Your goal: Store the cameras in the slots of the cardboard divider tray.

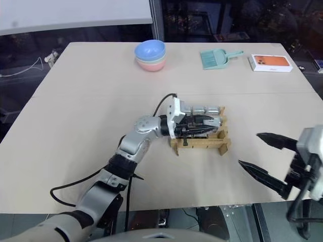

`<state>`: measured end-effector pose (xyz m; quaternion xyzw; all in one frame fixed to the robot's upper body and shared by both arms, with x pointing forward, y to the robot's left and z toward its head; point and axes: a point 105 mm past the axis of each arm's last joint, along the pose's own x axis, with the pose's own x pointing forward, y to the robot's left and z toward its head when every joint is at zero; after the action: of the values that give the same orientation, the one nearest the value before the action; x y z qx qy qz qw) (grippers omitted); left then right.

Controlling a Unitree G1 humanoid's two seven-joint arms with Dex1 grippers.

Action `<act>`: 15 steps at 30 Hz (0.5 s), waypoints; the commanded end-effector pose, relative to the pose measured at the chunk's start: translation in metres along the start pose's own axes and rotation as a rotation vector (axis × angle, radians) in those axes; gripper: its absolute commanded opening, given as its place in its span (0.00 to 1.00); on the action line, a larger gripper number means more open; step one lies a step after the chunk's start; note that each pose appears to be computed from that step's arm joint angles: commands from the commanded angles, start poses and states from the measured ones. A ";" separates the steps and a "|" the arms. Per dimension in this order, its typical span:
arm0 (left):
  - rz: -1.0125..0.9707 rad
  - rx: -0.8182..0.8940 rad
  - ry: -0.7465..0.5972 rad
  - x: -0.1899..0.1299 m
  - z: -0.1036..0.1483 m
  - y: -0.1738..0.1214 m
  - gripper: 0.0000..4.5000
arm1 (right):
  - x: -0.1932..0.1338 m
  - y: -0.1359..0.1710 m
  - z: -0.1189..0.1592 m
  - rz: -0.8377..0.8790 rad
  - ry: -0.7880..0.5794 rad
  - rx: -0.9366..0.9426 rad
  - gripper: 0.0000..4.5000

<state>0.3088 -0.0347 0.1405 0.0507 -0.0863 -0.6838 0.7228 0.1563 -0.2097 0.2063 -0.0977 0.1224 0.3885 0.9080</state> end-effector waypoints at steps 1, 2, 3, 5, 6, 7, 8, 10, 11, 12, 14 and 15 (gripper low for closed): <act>0.008 0.053 -0.046 0.014 0.008 0.007 0.18 | -0.010 0.006 0.006 -0.009 -0.032 -0.001 0.99; 0.012 0.029 -0.059 0.016 0.007 0.008 0.18 | -0.012 0.008 0.007 -0.011 -0.053 0.006 0.99; 0.014 0.005 -0.069 0.018 0.006 0.009 0.18 | -0.013 0.009 0.010 -0.015 -0.085 0.004 0.99; 0.009 -0.004 -0.069 0.023 0.004 0.010 0.18 | -0.016 0.013 0.010 -0.005 -0.103 0.019 0.99; 0.010 -0.002 -0.068 0.025 0.003 0.011 0.18 | -0.018 0.015 0.008 -0.001 -0.092 0.028 0.99; 0.014 0.006 -0.065 0.027 0.002 0.012 0.18 | -0.019 0.017 0.005 0.002 -0.080 0.038 0.99; 0.015 0.017 -0.064 0.028 0.002 0.012 0.18 | -0.021 0.019 0.003 0.001 -0.076 0.047 0.99; 0.011 0.015 -0.066 0.031 0.001 0.012 0.18 | -0.024 0.019 -0.002 -0.012 -0.074 0.062 0.99; 0.001 0.017 -0.061 0.032 -0.001 0.010 0.18 | -0.027 0.019 -0.006 -0.022 -0.071 0.069 0.99; -0.009 0.021 -0.055 0.032 -0.002 0.009 0.18 | -0.028 0.018 -0.009 -0.027 -0.068 0.073 0.99; -0.027 0.028 -0.041 0.032 -0.006 0.005 0.18 | -0.032 0.016 -0.015 -0.051 -0.070 0.079 0.99; -0.038 0.039 -0.027 0.032 -0.008 0.004 0.18 | -0.034 0.015 -0.020 -0.058 -0.066 0.085 0.99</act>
<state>0.3202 -0.0618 0.1374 0.0442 -0.1064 -0.6860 0.7184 0.1221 -0.2220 0.1988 -0.0432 0.1102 0.3649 0.9235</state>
